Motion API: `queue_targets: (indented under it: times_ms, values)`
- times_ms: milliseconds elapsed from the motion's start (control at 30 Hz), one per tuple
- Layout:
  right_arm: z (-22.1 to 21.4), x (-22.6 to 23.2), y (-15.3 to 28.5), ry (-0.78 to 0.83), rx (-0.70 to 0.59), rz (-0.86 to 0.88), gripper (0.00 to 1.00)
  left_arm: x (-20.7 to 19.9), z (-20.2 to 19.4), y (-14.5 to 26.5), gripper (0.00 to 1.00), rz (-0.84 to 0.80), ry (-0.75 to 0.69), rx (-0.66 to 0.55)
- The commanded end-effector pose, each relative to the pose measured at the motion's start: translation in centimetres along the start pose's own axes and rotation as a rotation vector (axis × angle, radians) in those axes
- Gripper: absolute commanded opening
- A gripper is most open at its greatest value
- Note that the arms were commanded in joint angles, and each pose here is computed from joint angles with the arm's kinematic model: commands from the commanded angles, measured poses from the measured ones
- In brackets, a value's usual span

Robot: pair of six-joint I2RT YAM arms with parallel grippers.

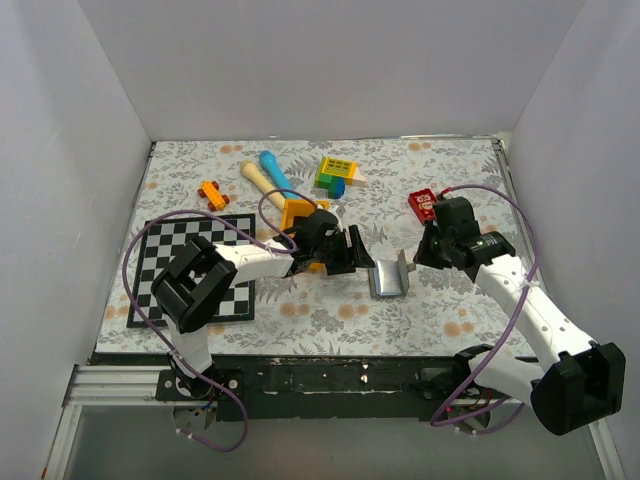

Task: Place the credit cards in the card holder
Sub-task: Open the card holder at the center of the board.

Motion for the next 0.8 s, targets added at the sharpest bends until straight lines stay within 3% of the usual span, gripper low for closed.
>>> queue_targets:
  times_ms: [0,167,433,767]
  values:
    - [-1.6,-3.0,-0.4,-0.062,0.046,-0.222,0.01,-0.7,-0.1,0.0,0.63,-0.017,-0.015,0.017]
    - [-3.1,-4.5,-1.6,-0.133,0.104,-0.239,0.01,-0.9,-0.3,-0.8,0.63,-0.015,-0.031,0.040]
    - [-3.3,-4.4,-1.7,-0.144,0.088,-0.189,0.01,-0.9,-0.7,-2.6,0.63,-0.013,-0.020,0.082]
    - [0.0,-2.0,1.8,-0.089,-0.080,0.012,0.01,-2.2,-0.1,-1.0,0.65,-0.049,-0.043,0.018]
Point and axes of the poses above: each gripper's point midway between its finger pads, its own y axis back along the fingers, its own x axis along the line the jaws close on, z = x × y, the point moved 7 cm from there along y, back along the fingers, and after that the axes turned 12 degrees about y, right-handed, at the moved point
